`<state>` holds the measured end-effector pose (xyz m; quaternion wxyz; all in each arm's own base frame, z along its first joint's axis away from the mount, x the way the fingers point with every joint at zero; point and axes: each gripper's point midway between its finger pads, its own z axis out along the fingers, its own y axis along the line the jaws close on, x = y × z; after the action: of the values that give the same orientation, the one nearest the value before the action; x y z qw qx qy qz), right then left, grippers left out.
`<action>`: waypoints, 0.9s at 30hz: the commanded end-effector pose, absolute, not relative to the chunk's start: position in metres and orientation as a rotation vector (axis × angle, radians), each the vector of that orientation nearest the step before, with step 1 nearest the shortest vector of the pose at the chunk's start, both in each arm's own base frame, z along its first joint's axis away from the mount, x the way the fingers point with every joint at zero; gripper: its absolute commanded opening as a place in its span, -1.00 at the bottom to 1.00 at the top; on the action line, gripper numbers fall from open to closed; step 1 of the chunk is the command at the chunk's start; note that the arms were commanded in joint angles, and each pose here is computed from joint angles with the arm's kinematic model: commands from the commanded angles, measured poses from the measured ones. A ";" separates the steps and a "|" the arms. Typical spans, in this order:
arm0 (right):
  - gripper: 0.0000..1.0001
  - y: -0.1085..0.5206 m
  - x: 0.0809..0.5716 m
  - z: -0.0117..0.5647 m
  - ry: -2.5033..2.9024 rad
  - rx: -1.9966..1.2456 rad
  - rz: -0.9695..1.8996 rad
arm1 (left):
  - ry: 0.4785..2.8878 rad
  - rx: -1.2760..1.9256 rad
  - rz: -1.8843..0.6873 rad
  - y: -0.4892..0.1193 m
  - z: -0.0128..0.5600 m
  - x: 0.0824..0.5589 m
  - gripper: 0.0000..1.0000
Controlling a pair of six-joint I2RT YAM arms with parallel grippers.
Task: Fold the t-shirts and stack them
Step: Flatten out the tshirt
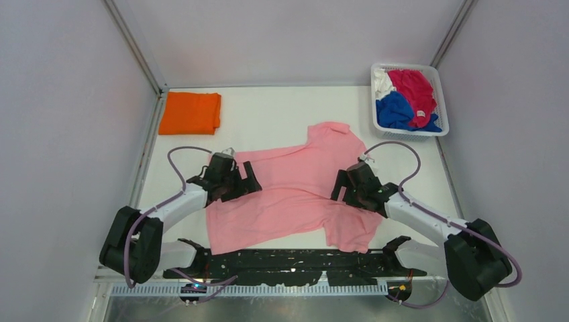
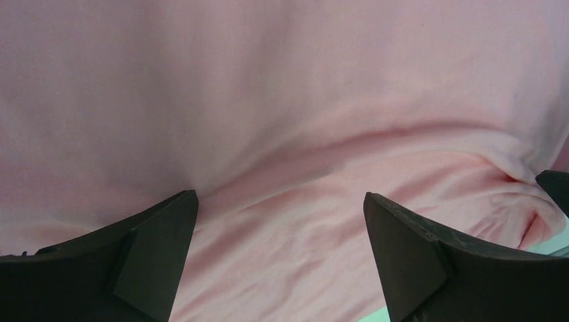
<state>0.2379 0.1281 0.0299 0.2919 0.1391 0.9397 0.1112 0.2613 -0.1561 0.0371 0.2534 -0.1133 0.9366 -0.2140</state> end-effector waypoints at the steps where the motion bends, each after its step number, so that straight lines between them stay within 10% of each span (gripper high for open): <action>1: 0.93 0.115 0.209 0.038 2.519 0.417 0.248 | 2.674 -0.354 -0.470 -0.139 0.020 0.219 0.99; 11: 0.91 0.125 0.299 0.148 2.033 0.405 0.334 | 2.419 -0.551 -0.287 -0.096 0.077 0.309 0.99; 24: 0.91 0.156 0.343 0.103 2.173 0.294 0.337 | 2.397 -0.797 -0.146 -0.041 0.053 0.372 0.99; 27: 0.92 0.157 0.348 0.099 2.176 0.298 0.366 | 2.397 -0.823 -0.100 -0.033 0.051 0.379 0.74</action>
<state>0.3245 0.1480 0.0759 0.4095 0.1217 0.8969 0.1141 0.3514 -0.0420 0.0348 0.2650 -0.2924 0.9177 -0.0455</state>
